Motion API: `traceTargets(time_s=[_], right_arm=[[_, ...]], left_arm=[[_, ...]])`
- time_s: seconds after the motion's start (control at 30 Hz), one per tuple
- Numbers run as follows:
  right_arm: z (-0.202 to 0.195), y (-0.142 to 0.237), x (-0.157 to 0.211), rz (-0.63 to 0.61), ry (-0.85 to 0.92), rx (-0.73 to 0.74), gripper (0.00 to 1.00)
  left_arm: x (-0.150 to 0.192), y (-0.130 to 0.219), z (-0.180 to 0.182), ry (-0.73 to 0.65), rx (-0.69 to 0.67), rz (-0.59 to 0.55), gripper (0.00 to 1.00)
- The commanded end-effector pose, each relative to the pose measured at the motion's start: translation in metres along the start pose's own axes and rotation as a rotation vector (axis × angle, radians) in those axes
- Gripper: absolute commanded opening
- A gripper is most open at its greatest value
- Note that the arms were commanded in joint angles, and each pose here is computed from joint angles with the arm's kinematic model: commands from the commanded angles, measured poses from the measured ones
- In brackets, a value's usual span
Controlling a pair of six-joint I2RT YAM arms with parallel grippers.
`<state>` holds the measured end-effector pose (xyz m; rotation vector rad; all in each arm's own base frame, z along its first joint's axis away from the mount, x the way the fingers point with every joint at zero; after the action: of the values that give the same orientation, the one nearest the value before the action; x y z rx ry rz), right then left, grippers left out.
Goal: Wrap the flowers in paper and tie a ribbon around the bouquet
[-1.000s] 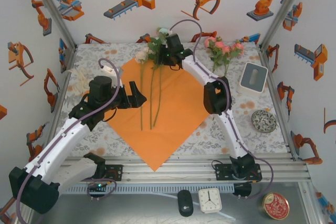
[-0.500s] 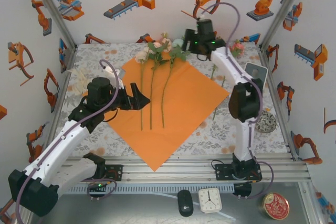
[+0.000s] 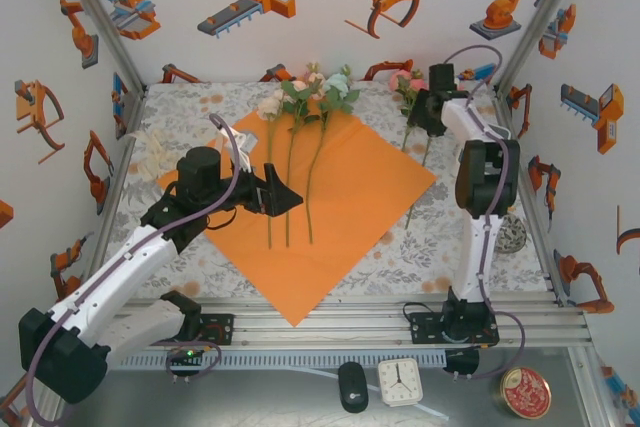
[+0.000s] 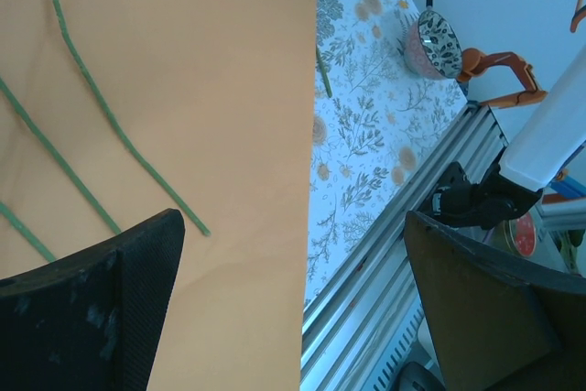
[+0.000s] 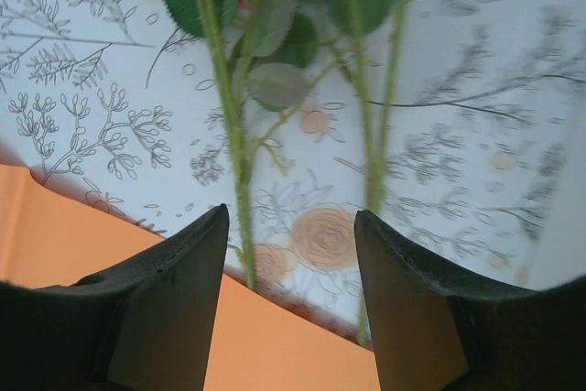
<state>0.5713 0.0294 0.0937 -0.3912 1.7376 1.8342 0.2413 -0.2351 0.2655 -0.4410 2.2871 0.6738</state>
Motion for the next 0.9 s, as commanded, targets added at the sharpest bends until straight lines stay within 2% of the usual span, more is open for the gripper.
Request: traceTargets(time_s=[0.0,0.27,0.5,0.7,0.87], right_arm=[[0.025,0.000,-0.008,-0.006,0.034,-0.044,0.52],[0.023,-0.028,-0.003,0.041,0.047,0.065,0.48],[0.023,-0.043,0.004,0.084,0.054,0.090,0.38],[0.023,-0.049,0.010,0.098,0.063,0.100,0.25],[0.023,-0.037,0.000,0.074,0.101,0.118,0.05]], left_arm=[[-0.007,0.000,-0.007,-0.044,0.015,-0.022,0.97],[-0.006,0.000,-0.003,-0.050,-0.009,-0.016,0.97],[-0.006,0.000,-0.001,-0.049,-0.019,-0.017,0.97],[-0.006,0.001,0.002,-0.050,-0.036,-0.020,0.97],[-0.006,0.004,0.003,-0.053,-0.055,-0.028,0.97]])
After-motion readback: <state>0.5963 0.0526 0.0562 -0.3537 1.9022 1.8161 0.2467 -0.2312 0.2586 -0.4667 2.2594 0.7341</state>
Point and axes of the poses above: each hand's point on the last joint's axis, 136 mm out from that joint toward the fingers, its own y axis back along the fingers, its own z axis along the line the jaws close on, x = y × z, the point moved 1 cm from there along y, back along the fingers, and after that the axes turned 6 degrees about y, right-handed, at the moved point
